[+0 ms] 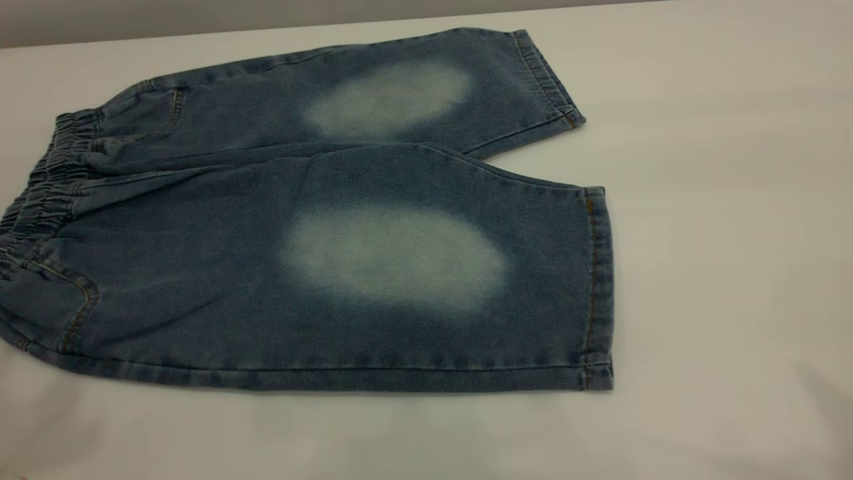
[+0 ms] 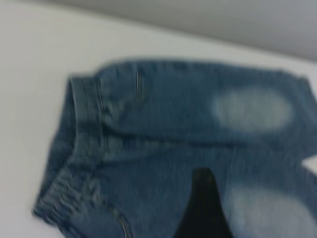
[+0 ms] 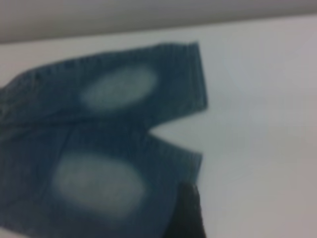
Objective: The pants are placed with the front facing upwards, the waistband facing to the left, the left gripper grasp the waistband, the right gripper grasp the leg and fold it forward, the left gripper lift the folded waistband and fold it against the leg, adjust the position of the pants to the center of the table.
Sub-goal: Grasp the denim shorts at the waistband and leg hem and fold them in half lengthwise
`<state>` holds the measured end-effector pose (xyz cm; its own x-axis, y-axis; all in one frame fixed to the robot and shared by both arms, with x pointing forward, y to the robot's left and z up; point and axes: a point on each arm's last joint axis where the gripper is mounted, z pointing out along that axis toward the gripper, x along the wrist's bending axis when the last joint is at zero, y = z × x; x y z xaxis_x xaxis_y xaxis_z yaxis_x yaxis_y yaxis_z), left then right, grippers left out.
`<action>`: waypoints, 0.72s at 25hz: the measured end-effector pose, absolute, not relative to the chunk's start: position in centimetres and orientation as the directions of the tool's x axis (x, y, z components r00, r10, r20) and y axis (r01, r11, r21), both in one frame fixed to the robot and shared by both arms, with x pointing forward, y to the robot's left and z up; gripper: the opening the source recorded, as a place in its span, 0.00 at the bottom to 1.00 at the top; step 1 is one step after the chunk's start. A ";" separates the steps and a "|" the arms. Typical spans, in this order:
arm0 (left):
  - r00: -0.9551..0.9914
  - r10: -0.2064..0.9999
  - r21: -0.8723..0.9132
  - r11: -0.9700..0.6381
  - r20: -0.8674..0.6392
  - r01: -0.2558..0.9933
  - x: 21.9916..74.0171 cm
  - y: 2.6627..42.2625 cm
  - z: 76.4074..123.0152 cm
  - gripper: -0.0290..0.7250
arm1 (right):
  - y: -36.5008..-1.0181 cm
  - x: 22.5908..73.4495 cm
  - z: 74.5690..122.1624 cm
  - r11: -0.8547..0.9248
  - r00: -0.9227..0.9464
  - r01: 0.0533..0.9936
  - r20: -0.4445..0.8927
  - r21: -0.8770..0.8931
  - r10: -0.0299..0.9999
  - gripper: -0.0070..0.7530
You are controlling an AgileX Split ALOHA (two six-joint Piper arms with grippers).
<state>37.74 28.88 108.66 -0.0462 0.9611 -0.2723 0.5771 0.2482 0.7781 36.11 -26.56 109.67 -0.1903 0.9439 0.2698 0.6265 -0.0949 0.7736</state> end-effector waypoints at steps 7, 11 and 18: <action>-0.044 0.957 0.719 0.244 -0.285 0.651 43.1 28.4 105.6 0.69 | -24.7 40.4 106.4 -0.055 -0.238 0.801 0.402 0.596 0.884 0.71; -0.046 0.965 0.683 0.216 -0.259 0.698 44.5 28.4 104.0 0.69 | -23.9 42.2 105.2 -0.055 -0.261 0.831 0.475 0.554 0.840 0.71; -0.085 0.963 0.624 0.233 -0.257 0.746 46.0 28.5 101.9 0.69 | -23.0 44.6 103.3 -0.055 -0.281 0.853 0.546 0.519 0.789 0.71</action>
<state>45.96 28.51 101.88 -0.0847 0.9626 -0.2573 0.7457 0.2326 0.6244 44.62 -23.02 103.28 -0.2811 0.7893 0.5459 0.8533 -0.0547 0.5185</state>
